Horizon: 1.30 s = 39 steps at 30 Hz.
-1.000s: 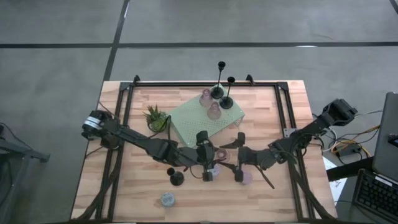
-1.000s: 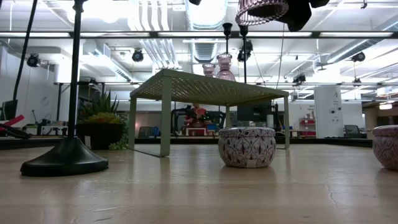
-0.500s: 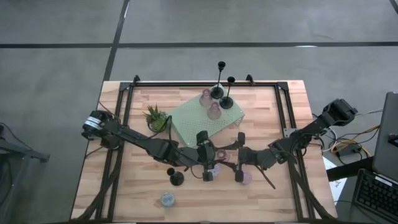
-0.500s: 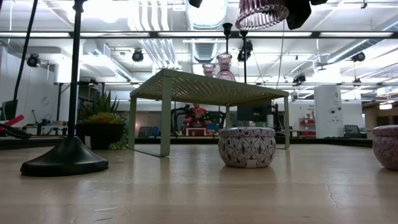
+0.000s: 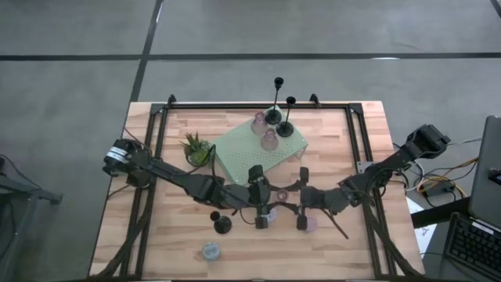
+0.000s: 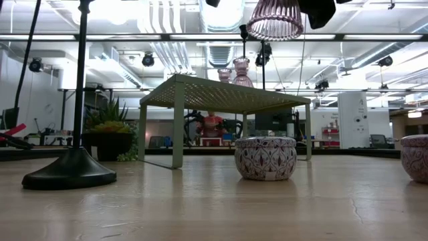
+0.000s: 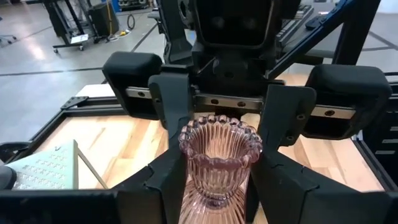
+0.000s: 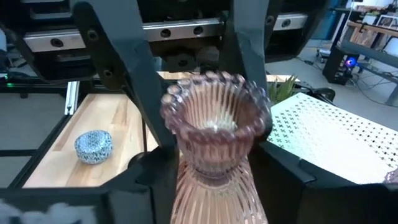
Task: Pick & Place candle stick holders
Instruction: Put the pink glass candle holder on the shelf aligned with the other pink glass candle holder
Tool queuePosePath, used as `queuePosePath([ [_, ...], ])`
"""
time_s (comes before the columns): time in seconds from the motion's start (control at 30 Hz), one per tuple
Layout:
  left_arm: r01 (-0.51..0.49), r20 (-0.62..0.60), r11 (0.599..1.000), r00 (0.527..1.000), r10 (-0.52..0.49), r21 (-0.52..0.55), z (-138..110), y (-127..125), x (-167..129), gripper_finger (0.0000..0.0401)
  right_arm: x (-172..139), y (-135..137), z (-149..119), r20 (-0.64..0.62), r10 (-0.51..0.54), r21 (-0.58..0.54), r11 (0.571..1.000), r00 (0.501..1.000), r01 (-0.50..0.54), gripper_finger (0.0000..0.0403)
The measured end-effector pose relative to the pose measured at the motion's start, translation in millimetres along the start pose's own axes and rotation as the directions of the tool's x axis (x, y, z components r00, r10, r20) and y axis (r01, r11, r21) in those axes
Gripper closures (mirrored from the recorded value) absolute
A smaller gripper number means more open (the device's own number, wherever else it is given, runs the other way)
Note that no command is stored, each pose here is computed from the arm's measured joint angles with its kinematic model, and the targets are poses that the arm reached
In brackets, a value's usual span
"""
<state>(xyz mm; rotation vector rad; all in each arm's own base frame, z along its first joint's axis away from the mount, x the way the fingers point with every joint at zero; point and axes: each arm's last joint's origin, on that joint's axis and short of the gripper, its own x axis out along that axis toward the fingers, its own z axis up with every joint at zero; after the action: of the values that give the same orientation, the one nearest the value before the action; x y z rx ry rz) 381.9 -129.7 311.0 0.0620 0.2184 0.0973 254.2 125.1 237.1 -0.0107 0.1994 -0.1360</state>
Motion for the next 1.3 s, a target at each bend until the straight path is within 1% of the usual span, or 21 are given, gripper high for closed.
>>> queuePosePath([
  [0.13,-0.001,-0.001,1.000,1.000,0.001,-0.018,0,0,0,0.0229,0,0,1,0.008,0.001,-0.015,1.000,1.000,-0.001,0.0265],
  [0.27,0.007,-0.014,1.000,1.000,-0.007,-0.016,-1,0,-1,0.0229,0,0,2,0.018,0.002,-0.023,1.000,1.000,-0.002,0.0284],
  [0.67,0.005,-0.031,1.000,1.000,-0.005,0.005,0,1,-4,0.0225,0,0,2,0.025,-0.003,-0.034,0.999,1.000,0.004,0.0287],
  [0.77,-0.008,-0.046,1.000,0.999,0.008,0.016,0,2,-5,0.0203,0,-1,2,0.021,-0.004,-0.033,0.999,1.000,0.005,0.0286],
  [0.9,-0.030,-0.039,0.999,0.999,0.030,0.011,1,2,-6,0.0151,1,-1,2,0.020,-0.009,-0.031,0.999,1.000,0.010,0.0286],
  [1.07,-0.053,-0.023,0.998,0.998,0.054,0.036,5,4,-9,0.0088,1,-1,1,0.017,-0.014,-0.033,0.999,1.000,0.014,0.0287],
  [1.17,-0.056,-0.004,0.997,0.998,0.056,0.048,11,6,-15,0.0065,1,-2,1,0.015,-0.017,-0.034,0.999,1.000,0.017,0.0285],
  [1.3,-0.058,0.026,0.997,0.998,0.057,0.048,22,10,-24,0.0052,4,-7,2,0.019,-0.040,-0.022,0.999,0.999,0.040,0.0287],
])
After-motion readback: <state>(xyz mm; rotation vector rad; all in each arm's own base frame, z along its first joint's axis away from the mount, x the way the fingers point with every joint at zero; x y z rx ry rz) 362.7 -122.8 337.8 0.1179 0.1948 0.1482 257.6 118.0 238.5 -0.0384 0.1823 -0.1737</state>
